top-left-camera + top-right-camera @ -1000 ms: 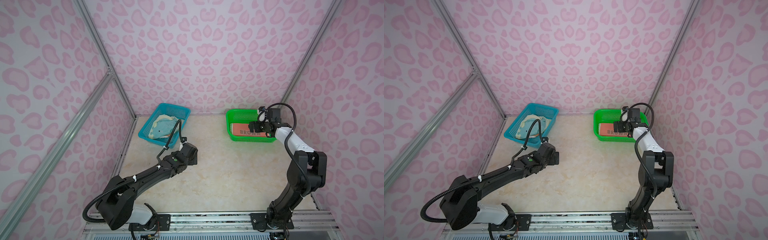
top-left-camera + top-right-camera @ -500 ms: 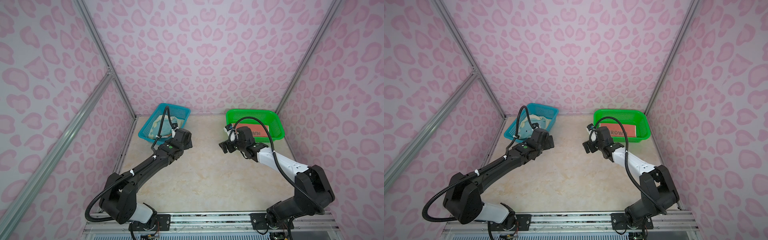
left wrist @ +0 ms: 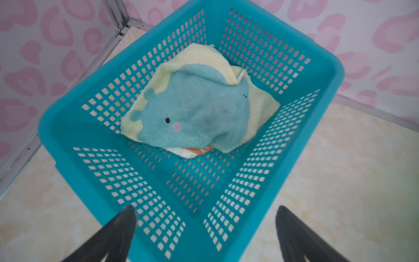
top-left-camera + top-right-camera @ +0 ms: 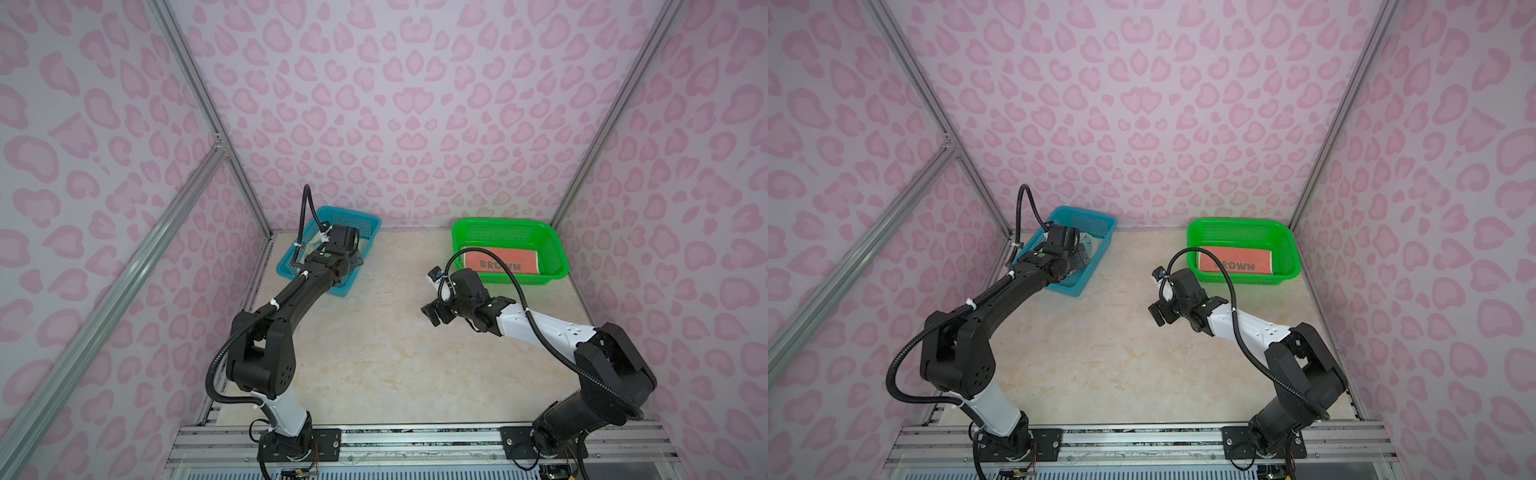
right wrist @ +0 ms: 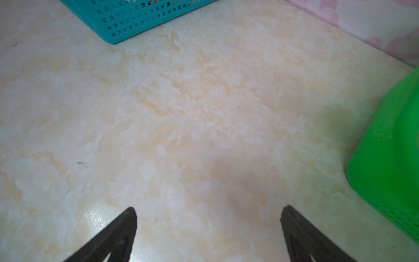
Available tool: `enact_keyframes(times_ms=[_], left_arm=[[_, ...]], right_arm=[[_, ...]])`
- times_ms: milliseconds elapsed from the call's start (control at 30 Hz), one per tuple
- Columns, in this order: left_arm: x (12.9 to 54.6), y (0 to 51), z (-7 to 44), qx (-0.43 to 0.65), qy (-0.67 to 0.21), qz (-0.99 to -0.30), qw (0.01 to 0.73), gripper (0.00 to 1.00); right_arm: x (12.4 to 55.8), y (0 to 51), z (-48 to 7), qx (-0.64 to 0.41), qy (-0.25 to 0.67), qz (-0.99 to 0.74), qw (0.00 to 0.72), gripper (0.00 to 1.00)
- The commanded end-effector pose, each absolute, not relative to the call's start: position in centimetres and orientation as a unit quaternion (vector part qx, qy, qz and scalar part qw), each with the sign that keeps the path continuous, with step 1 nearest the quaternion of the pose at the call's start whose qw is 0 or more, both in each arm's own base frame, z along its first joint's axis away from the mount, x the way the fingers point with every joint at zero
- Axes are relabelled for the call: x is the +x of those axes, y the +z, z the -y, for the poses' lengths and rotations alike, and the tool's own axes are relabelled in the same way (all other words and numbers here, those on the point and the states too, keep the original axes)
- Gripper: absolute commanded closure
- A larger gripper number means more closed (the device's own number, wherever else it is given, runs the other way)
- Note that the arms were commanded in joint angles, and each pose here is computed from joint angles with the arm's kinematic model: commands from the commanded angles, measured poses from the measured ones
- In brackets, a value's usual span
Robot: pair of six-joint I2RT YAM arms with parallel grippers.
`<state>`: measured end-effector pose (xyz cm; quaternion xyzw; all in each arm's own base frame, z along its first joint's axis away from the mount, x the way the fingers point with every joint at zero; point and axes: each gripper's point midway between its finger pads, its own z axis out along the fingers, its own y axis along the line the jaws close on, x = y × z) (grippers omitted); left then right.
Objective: Fold and stack the towels
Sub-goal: 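Grasp the whale towel in the teal basket with left gripper while right withdraws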
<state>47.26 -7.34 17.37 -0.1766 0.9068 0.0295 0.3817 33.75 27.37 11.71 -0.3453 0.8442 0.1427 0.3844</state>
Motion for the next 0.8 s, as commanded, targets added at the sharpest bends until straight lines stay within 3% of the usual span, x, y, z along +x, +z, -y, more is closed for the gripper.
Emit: enact_keyframes(times_ms=[0, 467, 767], left_arm=[[49.0, 16.0, 6.9, -0.188, 0.01, -0.916, 0.355, 0.08], [55.1, 10.0, 5.5, -0.186, 0.013, -0.933, 0.308, 0.09], [56.7, 6.3, 5.0, -0.175, 0.054, -0.948, 0.26, 0.17]], right_arm=[[33.0, 11.1, -27.2, -0.349, 0.142, -0.845, 0.379, 0.01], [32.0, 9.1, -27.0, -0.343, 0.142, -0.856, 0.361, 0.01], [32.0, 8.1, -27.5, -0.344, 0.144, -0.861, 0.346, 0.01]])
